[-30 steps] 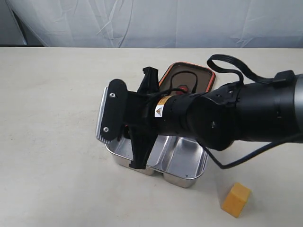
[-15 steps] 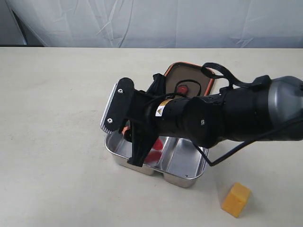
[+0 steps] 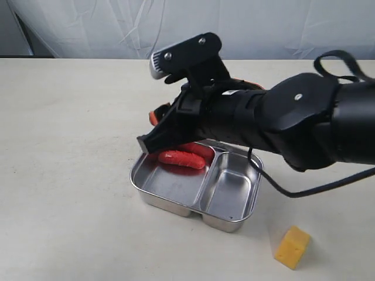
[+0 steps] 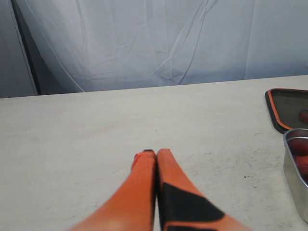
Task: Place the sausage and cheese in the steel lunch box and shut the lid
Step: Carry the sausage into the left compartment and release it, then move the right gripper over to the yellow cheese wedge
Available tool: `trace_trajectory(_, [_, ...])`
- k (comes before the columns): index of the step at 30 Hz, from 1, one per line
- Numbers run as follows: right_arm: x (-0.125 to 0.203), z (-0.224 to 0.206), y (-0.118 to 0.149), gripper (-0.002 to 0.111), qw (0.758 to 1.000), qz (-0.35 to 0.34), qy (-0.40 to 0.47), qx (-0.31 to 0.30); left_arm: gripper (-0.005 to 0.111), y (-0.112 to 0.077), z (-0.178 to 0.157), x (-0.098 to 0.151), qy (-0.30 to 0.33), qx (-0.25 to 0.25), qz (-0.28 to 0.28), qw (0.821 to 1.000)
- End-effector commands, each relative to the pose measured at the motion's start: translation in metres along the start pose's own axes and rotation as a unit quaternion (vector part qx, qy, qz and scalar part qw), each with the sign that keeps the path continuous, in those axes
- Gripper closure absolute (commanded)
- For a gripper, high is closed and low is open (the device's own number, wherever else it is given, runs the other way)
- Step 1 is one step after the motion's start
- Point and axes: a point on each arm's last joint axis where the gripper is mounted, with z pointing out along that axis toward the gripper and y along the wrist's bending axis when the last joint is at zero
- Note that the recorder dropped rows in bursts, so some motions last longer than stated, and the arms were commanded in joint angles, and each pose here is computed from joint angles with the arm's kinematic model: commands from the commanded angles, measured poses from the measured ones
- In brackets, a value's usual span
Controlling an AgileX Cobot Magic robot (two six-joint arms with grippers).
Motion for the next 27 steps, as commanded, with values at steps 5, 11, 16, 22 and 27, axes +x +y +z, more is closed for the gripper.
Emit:
trace_trajectory(5, [-0.023, -0.033, -0.024, 0.058, 0.990, -0.073, -0.046, 0.112, 0.106, 0.000, 0.000, 0.000, -0.005, -0.001, 0.000, 1.000])
trace_trajectory(11, [-0.006, -0.071, -0.088, 0.058, 0.875, -0.102, 0.107, 0.460, 0.106, 0.000, 0.000, 0.000, -0.005, -0.001, 0.000, 1.000])
trace_trajectory(16, [0.005, -0.084, -0.095, 0.058, 0.838, -0.125, 0.148, 0.510, 0.106, 0.000, 0.000, 0.000, -0.005, -0.001, 0.000, 1.000])
trace_trajectory(22, [0.005, -0.070, -0.099, 0.058, 0.878, -0.124, 0.132, 0.442, 0.106, 0.000, 0.000, 0.000, -0.005, -0.001, 0.000, 1.000])
trace_trajectory(27, [-0.001, -0.042, -0.075, 0.058, 0.962, -0.129, 0.058, 0.233, 0.106, 0.000, 0.000, 0.000, -0.005, -0.001, 0.000, 1.000])
